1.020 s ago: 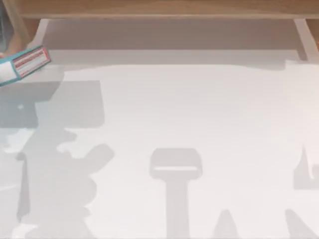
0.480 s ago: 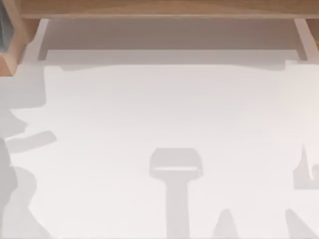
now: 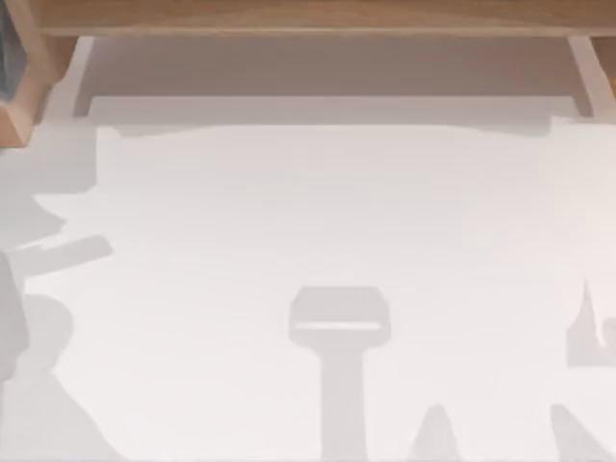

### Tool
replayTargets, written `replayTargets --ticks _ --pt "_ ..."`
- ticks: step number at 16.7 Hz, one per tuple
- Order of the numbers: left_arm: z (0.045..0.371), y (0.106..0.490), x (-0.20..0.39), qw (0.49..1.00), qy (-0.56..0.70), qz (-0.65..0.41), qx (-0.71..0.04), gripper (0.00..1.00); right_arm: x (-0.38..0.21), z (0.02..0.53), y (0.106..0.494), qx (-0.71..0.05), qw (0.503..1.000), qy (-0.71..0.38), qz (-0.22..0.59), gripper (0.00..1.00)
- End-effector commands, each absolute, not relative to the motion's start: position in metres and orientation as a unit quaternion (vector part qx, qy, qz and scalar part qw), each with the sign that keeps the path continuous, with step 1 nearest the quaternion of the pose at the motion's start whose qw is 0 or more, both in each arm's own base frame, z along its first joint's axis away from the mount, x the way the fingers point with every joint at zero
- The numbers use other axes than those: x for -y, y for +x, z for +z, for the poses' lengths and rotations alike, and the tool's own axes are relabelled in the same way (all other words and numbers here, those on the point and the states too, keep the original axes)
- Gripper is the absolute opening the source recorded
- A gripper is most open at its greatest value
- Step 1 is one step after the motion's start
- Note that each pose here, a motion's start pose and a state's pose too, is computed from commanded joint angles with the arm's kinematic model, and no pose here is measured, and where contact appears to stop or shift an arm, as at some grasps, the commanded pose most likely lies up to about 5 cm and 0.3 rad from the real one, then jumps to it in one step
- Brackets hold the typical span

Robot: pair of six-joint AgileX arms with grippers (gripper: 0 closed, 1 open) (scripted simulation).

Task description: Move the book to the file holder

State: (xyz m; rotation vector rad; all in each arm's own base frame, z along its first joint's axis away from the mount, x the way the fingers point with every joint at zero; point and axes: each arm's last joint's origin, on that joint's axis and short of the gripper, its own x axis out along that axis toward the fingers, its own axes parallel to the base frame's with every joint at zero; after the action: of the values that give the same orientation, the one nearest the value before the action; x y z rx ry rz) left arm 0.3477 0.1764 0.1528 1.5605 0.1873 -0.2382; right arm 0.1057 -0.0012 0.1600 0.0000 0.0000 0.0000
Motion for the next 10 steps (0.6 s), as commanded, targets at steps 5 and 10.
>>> replayTargets --ticks 5,10 --pt "0.155 0.354 -0.179 0.699 0.703 -0.101 -0.085 0.00 0.001 0.160 0.106 0.000 1.000 0.000 0.000 1.00" --pt "0.149 0.376 -0.176 0.700 0.701 -0.106 -0.084 0.00 0.001 0.160 0.106 0.000 1.000 0.000 0.000 1.00"
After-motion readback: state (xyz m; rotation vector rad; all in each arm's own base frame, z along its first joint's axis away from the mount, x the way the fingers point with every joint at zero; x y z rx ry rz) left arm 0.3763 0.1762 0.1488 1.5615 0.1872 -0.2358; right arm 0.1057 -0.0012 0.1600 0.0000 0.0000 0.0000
